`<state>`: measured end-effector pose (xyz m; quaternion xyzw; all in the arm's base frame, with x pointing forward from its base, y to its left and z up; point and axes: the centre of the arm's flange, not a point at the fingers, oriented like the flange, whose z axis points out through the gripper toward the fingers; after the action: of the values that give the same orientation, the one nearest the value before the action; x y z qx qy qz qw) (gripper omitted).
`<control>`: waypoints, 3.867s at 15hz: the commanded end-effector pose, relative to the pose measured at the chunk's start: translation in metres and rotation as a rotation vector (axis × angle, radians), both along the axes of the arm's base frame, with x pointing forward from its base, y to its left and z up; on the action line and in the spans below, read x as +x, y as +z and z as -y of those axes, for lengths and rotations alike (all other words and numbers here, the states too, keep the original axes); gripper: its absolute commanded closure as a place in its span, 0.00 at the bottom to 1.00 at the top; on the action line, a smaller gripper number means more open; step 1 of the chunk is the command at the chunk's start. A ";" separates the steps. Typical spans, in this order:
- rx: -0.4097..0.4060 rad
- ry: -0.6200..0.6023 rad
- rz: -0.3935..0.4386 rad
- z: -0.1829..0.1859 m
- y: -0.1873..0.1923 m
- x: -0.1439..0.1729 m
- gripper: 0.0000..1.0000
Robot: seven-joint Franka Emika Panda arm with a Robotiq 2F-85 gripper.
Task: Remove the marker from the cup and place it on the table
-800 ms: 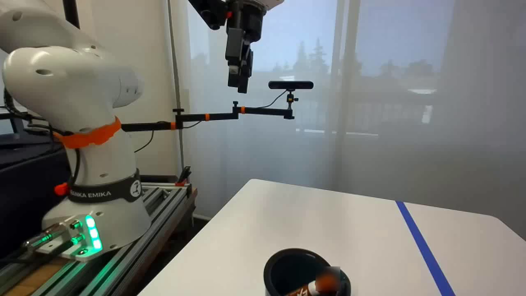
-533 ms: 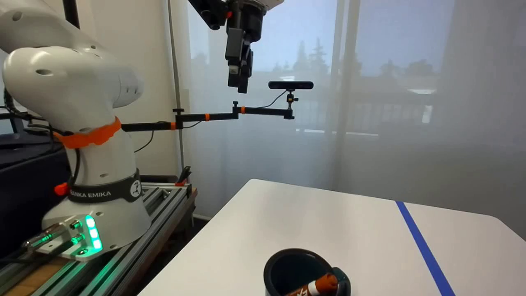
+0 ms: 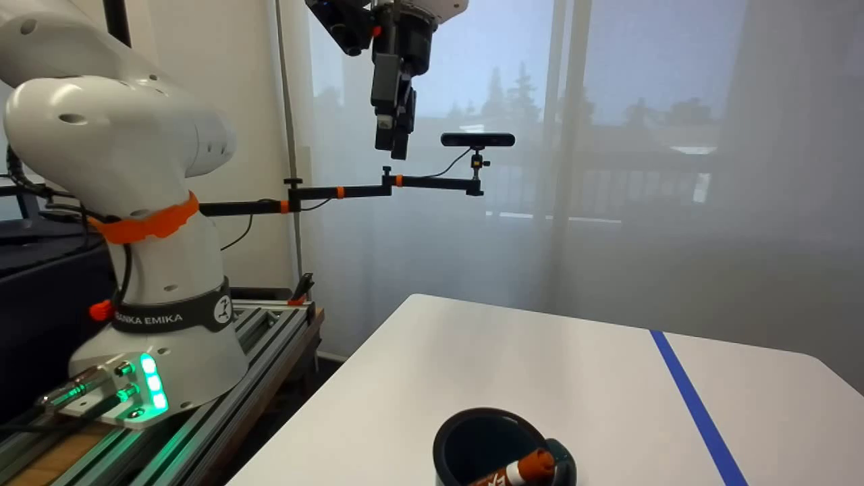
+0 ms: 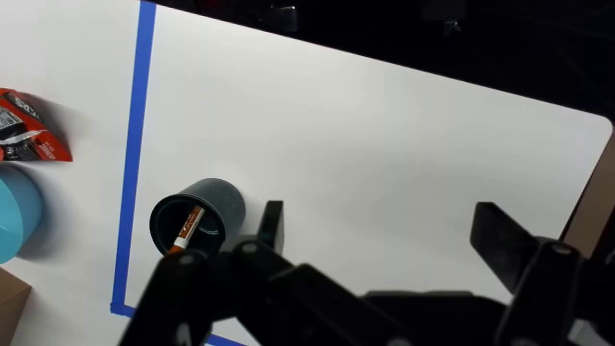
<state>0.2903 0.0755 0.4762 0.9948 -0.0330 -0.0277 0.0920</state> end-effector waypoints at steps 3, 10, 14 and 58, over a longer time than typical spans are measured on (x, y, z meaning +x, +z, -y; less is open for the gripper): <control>-0.011 -0.034 0.104 0.021 -0.050 0.003 0.00; -0.027 -0.162 0.260 0.069 -0.056 0.021 0.00; -0.025 -0.232 0.322 0.102 -0.060 0.026 0.00; -0.054 -0.330 0.374 0.207 -0.225 0.054 0.43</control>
<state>0.3723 -0.1427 0.2572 0.9638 -0.2069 0.1305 0.1063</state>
